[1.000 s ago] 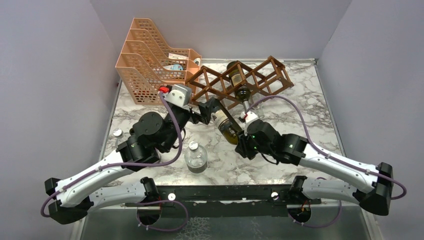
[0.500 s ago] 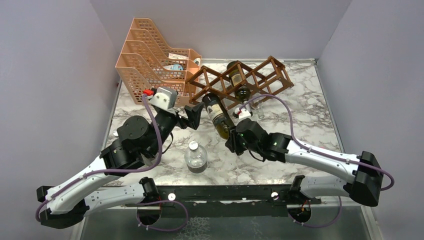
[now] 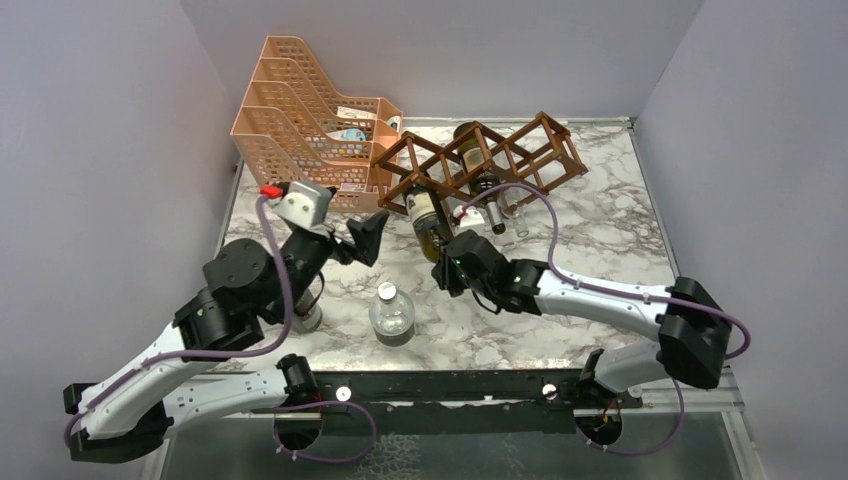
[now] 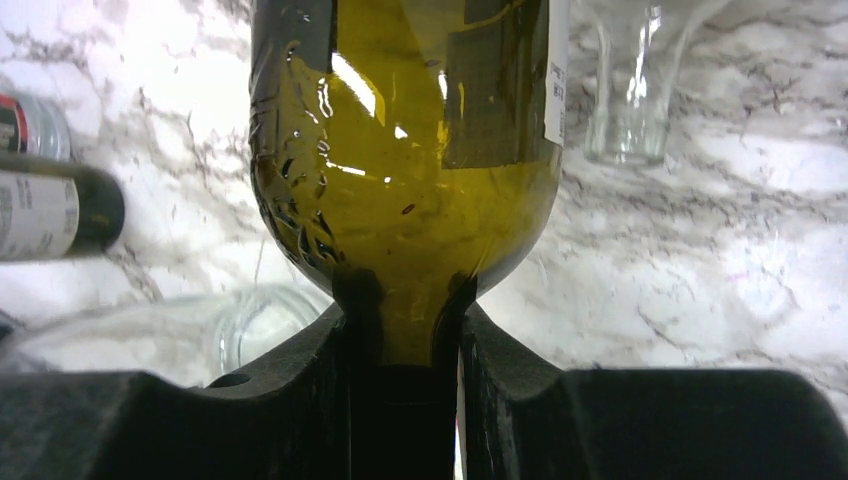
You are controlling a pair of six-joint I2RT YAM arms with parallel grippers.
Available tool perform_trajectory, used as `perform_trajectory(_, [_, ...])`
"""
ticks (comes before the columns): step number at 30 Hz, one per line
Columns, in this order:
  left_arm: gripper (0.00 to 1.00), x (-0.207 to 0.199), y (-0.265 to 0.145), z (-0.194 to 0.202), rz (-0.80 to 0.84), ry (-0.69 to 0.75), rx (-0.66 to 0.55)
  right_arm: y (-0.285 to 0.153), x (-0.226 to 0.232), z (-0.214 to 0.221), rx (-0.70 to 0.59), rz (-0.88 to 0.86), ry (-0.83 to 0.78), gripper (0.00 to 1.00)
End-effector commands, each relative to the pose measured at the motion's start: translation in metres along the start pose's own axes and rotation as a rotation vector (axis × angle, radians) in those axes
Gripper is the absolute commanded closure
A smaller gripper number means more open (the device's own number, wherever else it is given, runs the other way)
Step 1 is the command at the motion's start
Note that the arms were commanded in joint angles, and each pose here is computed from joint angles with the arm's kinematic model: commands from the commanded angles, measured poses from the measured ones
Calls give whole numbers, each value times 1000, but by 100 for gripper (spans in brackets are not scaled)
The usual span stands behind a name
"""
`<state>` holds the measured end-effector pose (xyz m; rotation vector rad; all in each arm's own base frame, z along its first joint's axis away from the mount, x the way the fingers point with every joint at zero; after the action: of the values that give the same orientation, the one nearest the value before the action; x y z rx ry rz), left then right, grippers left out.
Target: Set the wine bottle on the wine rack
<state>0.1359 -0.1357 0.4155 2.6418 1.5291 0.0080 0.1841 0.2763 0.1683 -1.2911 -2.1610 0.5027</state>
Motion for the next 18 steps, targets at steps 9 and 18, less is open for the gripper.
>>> perform_trajectory(9, [1, 25, -30, -26, -66, -94, -104, 36, 43, -94, -299, 61, 63, 99])
perform_trajectory(18, [1, 20, -26, -22, -52, -106, -89, 66, 42, -103, -210, 52, 46, 96])
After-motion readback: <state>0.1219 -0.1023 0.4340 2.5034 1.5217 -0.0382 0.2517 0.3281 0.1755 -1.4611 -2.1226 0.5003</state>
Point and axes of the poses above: each gripper's point midway between its finger pads, its own y axis out along the fingers, its own x axis along the line the jaws close on, z = x × y, the point moved 7 cm from there along -y, back along the fingers, and after that the axes turned 1 degree about -y, right-handed, at the moved point
